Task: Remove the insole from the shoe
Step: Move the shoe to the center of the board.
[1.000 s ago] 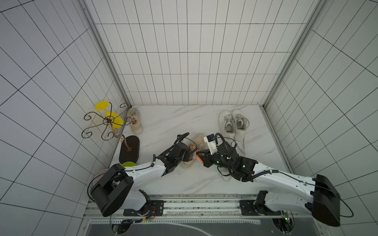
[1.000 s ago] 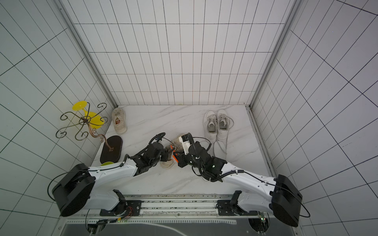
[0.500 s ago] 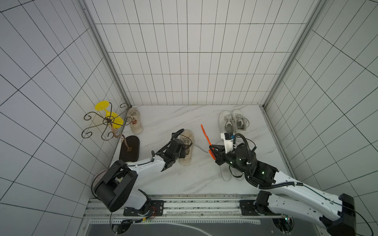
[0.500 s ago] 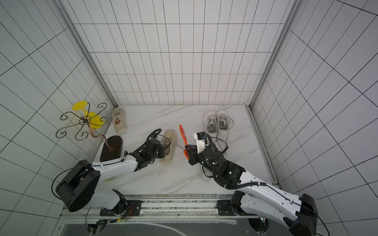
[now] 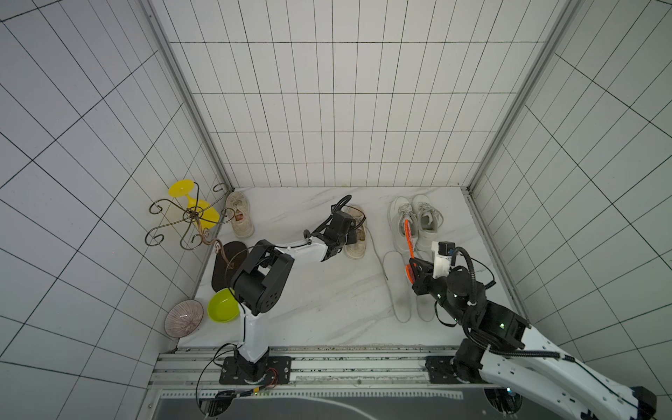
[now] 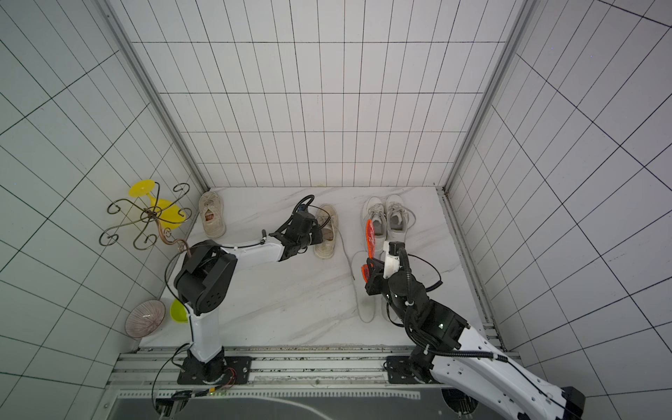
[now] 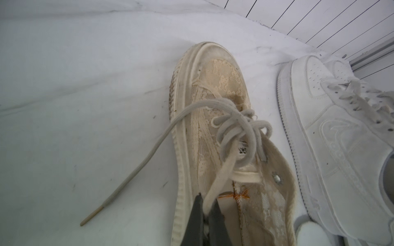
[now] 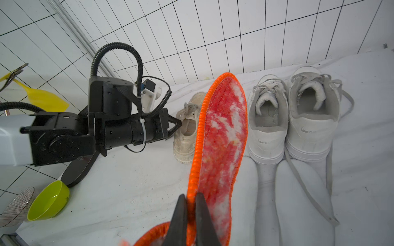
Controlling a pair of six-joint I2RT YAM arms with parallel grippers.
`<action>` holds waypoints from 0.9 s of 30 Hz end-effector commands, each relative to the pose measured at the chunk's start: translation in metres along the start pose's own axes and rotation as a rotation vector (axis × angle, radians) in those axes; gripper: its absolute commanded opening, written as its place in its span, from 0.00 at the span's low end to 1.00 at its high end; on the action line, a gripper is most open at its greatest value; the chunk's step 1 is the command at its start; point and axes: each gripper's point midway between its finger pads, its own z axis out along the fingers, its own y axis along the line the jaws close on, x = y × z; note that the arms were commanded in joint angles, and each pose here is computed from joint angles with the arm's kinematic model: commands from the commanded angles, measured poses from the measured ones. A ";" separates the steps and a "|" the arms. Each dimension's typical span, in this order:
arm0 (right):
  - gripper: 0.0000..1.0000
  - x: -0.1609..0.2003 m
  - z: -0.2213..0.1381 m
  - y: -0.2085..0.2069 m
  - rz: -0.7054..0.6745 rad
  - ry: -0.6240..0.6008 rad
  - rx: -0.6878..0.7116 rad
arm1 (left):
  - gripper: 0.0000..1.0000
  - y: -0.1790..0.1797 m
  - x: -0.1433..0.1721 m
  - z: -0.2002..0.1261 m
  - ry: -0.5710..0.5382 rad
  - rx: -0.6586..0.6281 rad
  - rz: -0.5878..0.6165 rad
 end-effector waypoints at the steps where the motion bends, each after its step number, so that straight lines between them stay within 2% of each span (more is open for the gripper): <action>1: 0.00 0.029 0.005 -0.023 -0.017 0.053 0.080 | 0.00 -0.026 -0.027 0.017 -0.043 0.092 -0.035; 8: 0.00 0.050 0.012 -0.028 -0.024 0.111 0.092 | 0.00 -0.049 -0.028 0.045 0.000 0.179 -0.102; 13: 0.00 0.057 0.015 -0.028 -0.048 0.139 0.095 | 0.02 -0.057 -0.027 0.045 0.023 0.203 -0.099; 14: 0.00 0.059 0.016 -0.028 -0.052 0.144 0.094 | 0.08 -0.058 -0.029 0.042 0.022 0.206 -0.094; 17: 0.00 0.063 0.020 -0.023 -0.069 0.163 0.080 | 0.18 -0.058 -0.035 0.032 0.024 0.190 -0.069; 20: 0.00 0.071 0.027 -0.017 -0.094 0.202 0.055 | 0.34 -0.052 -0.044 0.013 0.031 0.148 -0.055; 24: 0.00 0.088 0.040 -0.007 -0.153 0.277 0.044 | 0.55 -0.037 -0.051 -0.034 0.029 0.085 -0.027; 27: 0.00 0.103 0.050 -0.001 -0.206 0.326 0.044 | 0.64 -0.012 -0.049 -0.074 0.008 0.039 -0.029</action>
